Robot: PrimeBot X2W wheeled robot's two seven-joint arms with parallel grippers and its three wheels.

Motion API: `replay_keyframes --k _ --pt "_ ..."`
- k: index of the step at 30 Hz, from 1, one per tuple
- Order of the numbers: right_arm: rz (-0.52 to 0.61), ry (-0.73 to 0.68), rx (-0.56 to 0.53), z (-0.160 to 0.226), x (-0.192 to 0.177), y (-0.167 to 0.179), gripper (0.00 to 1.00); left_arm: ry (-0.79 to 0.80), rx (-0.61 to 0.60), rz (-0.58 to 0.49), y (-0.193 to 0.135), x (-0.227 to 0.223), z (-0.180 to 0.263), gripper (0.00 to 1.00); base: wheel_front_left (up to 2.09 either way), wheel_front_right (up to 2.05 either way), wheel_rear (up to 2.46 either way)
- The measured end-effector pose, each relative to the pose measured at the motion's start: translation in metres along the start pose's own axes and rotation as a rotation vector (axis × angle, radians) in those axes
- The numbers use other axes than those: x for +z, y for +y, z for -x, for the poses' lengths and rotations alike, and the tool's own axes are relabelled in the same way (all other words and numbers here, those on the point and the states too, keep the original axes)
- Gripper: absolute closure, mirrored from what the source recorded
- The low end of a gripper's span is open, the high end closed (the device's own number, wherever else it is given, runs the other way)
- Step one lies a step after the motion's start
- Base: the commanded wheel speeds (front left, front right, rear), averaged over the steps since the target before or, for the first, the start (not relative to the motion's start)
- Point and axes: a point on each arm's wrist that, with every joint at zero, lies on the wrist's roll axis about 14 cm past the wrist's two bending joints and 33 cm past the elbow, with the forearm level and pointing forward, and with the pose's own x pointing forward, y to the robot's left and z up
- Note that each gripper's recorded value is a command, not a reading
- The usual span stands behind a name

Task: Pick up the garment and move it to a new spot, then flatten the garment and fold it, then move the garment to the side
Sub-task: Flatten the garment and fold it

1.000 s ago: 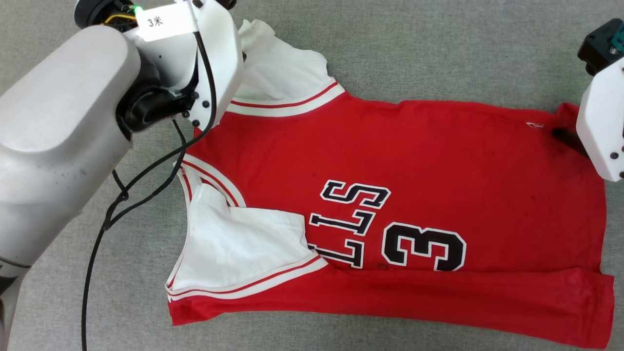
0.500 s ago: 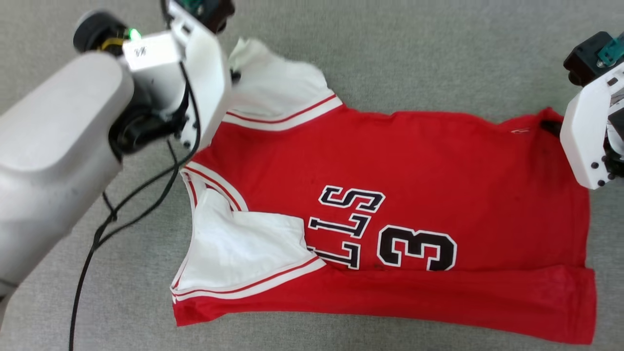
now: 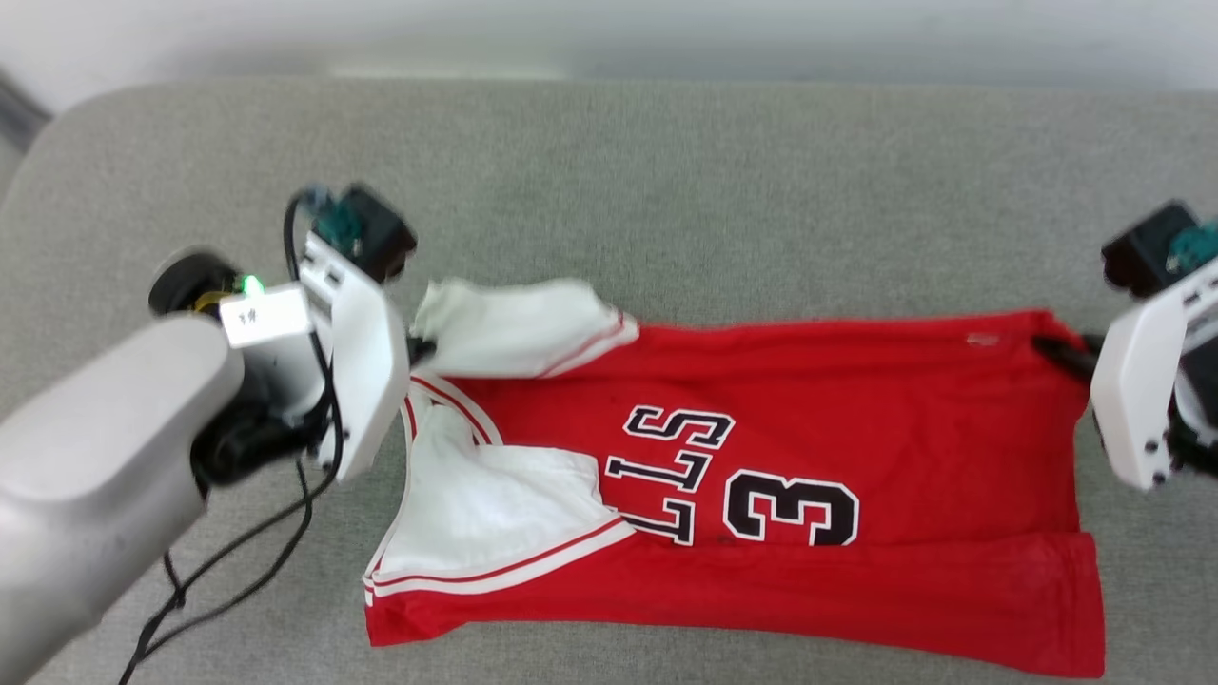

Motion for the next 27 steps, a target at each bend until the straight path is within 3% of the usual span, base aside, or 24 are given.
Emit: replay_keyframes --k 13,25,26,27 --pt "-0.075 -0.024 0.053 0.03 -0.056 0.034 1.0 0.084 -0.042 0.142 -0.043 -0.088 0.016 1.0 0.0 0.0 0.0" --pt "-0.165 0.072 0.104 0.031 -0.111 0.066 1.0 0.132 -0.052 0.231 -0.06 -0.128 0.005 1.0 0.0 0.0 0.0" --pt "-0.171 0.072 0.106 0.031 -0.113 0.068 0.95 0.117 -0.041 0.237 -0.058 -0.127 0.004 0.77 0.0 0.0 0.0" --pt "-0.178 0.064 0.106 0.031 -0.112 0.069 0.0 0.098 -0.028 0.236 -0.057 -0.126 0.004 0.0 0.0 0.0 0.0"
